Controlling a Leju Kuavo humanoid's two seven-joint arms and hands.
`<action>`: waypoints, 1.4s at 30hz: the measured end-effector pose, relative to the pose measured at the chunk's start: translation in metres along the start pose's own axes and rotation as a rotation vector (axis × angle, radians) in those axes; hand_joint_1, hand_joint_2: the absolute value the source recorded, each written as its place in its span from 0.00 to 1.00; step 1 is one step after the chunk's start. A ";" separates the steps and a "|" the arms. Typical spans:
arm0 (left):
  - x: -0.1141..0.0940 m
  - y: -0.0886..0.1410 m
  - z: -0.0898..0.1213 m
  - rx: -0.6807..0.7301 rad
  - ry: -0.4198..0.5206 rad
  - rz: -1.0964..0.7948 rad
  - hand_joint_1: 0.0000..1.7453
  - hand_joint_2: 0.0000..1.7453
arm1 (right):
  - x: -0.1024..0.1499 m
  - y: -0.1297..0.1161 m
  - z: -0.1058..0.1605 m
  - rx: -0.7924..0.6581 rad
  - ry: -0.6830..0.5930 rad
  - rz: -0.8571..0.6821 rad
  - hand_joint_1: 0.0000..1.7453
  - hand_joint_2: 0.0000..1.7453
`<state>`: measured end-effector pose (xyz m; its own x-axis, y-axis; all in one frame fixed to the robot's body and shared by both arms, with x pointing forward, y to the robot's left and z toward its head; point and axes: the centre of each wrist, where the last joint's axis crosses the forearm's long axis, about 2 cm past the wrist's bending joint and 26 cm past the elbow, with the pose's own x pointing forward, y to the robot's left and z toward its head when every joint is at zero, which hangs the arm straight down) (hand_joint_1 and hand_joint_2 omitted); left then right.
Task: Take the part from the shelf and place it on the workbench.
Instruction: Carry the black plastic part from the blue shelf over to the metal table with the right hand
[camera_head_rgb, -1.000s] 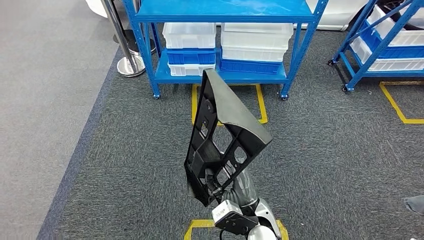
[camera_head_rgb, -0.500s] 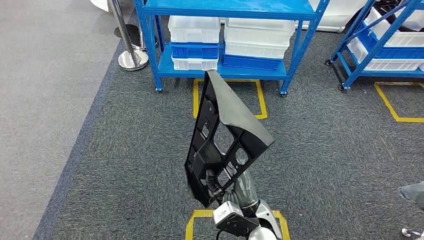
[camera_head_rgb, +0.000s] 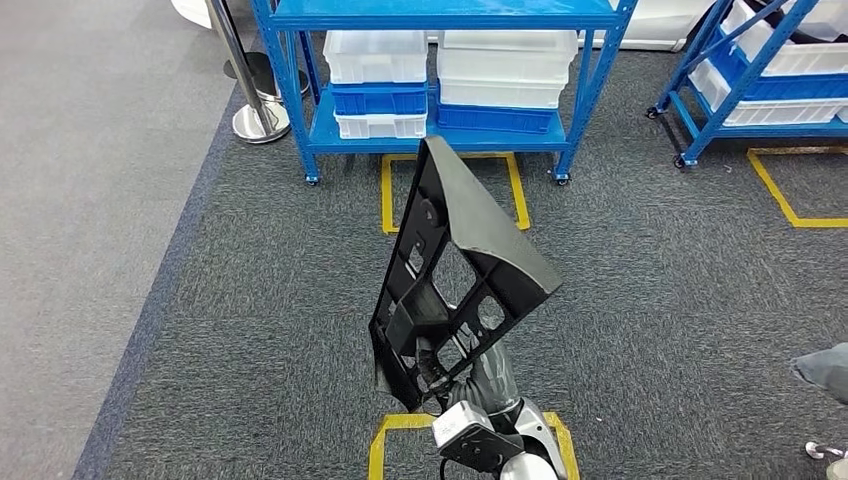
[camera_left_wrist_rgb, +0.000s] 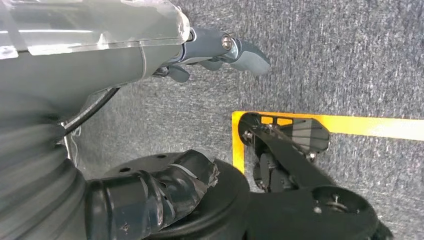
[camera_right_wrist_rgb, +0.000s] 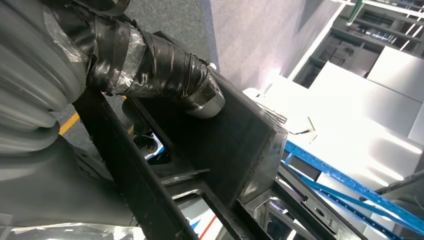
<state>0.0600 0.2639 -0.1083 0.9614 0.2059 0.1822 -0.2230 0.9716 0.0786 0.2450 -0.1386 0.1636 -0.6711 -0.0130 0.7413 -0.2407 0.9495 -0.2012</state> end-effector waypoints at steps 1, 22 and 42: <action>0.000 0.000 0.000 0.001 0.000 -0.001 0.00 1.00 | 0.000 0.000 0.000 0.000 0.000 -0.001 1.00 1.00; 0.003 0.003 -0.001 0.005 -0.005 -0.023 0.00 1.00 | 0.002 -0.001 -0.001 -0.005 -0.011 -0.010 1.00 1.00; 0.007 0.004 -0.001 0.005 -0.005 -0.043 0.00 1.00 | 0.007 0.004 -0.007 0.016 -0.046 -0.029 1.00 1.00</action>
<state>0.0656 0.2689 -0.1077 0.9694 0.1630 0.1837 -0.1819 0.9790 0.0916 0.2447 -0.1330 0.1725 -0.6949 -0.0552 0.7170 -0.2712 0.9435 -0.1902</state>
